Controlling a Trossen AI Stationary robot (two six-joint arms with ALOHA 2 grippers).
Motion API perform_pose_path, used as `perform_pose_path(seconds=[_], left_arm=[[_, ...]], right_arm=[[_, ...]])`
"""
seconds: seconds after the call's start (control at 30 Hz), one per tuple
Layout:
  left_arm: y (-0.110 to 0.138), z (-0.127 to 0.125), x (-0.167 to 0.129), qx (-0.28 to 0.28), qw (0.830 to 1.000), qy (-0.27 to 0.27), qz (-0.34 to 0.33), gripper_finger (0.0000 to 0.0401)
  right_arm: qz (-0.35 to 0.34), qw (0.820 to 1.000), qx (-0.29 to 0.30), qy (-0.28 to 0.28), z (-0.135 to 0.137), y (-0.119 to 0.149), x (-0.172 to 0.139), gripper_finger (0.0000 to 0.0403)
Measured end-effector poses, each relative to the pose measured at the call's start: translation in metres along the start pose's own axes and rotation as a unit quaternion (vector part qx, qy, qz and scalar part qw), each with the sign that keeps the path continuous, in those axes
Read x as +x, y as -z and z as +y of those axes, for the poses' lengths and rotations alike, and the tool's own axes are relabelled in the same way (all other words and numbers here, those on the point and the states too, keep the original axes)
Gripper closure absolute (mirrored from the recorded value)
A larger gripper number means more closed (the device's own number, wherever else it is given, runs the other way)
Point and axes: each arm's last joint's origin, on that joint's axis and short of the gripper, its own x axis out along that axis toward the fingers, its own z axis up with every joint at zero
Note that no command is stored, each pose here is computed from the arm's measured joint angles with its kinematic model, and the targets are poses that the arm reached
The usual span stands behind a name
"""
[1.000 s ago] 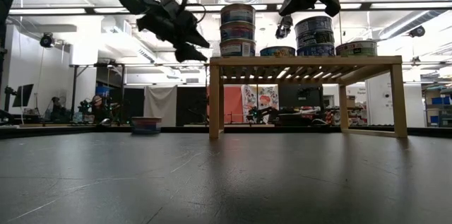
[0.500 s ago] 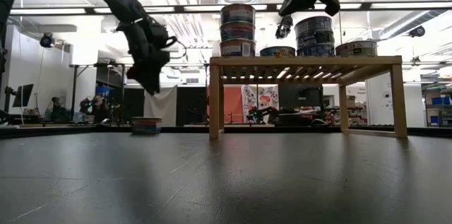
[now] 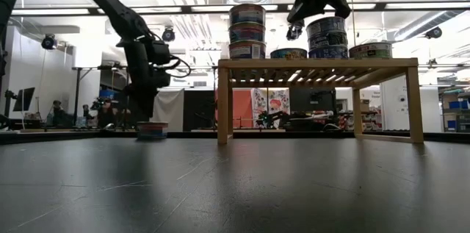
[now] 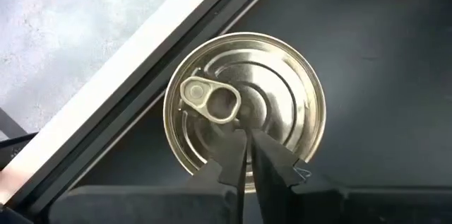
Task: Stack canned seafood by type on shelf
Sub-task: Stack the blue-pink tuna can on top of the blue-pink tuna can on the shelf
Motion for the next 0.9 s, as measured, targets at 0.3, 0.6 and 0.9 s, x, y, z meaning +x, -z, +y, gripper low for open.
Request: perform_pose_path(seconds=[0.3,0.6,0.9], left_arm=[[0.011,-0.002,0.016,-0.008,1.0,0.005,0.017,0.04],[0.017,-0.007,0.017,-0.029,0.998,0.036,0.034,0.04],[0.025,-0.033,0.015,-0.034,0.992,0.068,0.097,0.04]], right_arm=[[-0.008,1.0,0.012,0.006,-0.002,-0.003,0.002,0.0394],[-0.04,0.999,0.036,-0.004,-0.005,-0.02,-0.004,0.0394],[-0.048,0.997,-0.01,-0.061,-0.009,-0.059,-0.005,0.0394]])
